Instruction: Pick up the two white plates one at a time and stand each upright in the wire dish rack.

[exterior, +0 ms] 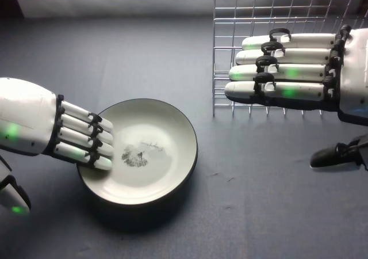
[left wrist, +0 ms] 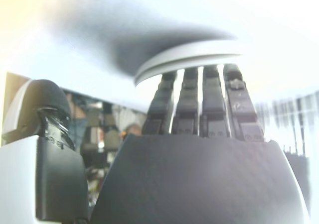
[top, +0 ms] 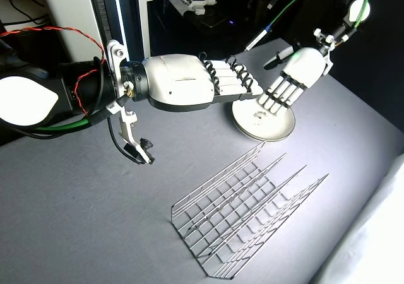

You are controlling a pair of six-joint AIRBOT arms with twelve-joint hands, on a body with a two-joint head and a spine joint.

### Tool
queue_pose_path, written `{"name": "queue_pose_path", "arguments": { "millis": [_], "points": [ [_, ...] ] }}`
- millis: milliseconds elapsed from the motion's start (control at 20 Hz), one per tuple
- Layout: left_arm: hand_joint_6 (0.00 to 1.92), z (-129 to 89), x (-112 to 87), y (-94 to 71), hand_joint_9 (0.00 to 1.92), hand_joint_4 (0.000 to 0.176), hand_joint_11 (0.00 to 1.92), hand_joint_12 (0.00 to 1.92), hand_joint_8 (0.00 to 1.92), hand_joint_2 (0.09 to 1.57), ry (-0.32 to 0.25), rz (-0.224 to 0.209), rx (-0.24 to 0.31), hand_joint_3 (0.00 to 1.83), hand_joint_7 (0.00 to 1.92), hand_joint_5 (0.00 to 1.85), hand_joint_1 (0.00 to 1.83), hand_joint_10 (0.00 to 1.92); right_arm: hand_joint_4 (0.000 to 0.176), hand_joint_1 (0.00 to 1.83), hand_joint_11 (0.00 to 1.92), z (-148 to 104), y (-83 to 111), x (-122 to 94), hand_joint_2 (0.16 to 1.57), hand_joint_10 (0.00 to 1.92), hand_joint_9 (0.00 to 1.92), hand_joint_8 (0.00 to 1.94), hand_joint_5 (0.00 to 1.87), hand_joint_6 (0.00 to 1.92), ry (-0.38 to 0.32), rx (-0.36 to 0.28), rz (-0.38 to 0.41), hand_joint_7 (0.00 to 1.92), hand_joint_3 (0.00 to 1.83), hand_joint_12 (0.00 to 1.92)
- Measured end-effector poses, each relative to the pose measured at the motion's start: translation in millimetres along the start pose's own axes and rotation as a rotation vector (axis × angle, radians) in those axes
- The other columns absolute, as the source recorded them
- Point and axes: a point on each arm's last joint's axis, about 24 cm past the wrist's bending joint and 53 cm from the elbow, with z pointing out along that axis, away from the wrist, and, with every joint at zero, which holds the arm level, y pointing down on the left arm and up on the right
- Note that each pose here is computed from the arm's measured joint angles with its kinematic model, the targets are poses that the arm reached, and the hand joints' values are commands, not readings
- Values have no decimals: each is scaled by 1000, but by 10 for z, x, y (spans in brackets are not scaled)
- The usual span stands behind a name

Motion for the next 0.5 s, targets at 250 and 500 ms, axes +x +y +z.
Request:
{"name": "queue_pose_path", "arguments": {
  "millis": [250,500],
  "points": [
    [0,-3,33,3,0,0,0,0,0,1096,13,5,13,0,0,0,0,0,0,1292,0,0,-14,9,882,0,0,0,0,0,4,6,0,0,0,0],
    [0,24,130,-61,0,0,0,0,0,1110,46,41,35,3,0,0,0,0,0,1401,0,10,-22,-6,928,0,0,0,0,0,3,10,-5,0,0,0]
  ]
}}
